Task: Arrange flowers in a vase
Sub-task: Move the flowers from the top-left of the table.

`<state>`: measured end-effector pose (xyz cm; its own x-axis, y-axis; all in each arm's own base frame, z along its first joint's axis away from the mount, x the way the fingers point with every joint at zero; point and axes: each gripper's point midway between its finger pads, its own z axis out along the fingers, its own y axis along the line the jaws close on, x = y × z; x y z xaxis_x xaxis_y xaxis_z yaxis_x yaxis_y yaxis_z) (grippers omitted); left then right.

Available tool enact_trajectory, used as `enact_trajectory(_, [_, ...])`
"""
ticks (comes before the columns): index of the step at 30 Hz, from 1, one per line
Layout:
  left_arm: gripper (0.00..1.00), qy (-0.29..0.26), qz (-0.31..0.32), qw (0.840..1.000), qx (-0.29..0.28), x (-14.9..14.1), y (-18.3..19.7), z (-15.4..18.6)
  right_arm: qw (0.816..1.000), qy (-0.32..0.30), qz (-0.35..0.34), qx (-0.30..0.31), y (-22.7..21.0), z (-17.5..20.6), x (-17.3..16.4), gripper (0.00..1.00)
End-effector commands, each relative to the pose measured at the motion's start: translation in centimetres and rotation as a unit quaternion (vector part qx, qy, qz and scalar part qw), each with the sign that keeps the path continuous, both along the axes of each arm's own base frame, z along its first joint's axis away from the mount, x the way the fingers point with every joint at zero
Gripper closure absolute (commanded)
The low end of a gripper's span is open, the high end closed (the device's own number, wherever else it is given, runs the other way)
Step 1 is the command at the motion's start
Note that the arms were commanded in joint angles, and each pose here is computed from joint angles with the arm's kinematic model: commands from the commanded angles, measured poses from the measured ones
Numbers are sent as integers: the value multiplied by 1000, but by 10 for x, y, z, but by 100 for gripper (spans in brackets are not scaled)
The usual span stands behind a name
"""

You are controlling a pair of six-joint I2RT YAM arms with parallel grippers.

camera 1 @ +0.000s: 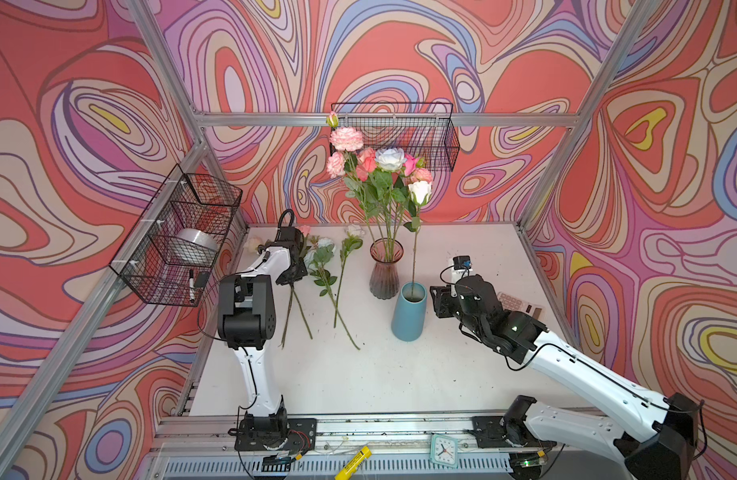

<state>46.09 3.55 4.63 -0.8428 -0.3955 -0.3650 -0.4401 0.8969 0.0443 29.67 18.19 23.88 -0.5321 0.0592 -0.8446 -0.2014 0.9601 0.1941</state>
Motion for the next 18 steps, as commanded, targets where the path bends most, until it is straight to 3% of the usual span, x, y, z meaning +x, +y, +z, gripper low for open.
enact_trajectory(1, [76,41,-12,999,-13,-10,-2,-14,1000,-15,2,6,1,13,0,50])
enact_trajectory(8, [81,36,-14,999,-37,-12,-11,-18,1000,-17,3,6,3,15,3,50])
enact_trajectory(18, [98,32,-7,998,-49,-15,-14,-18,1000,-18,1,5,1,14,2,50])
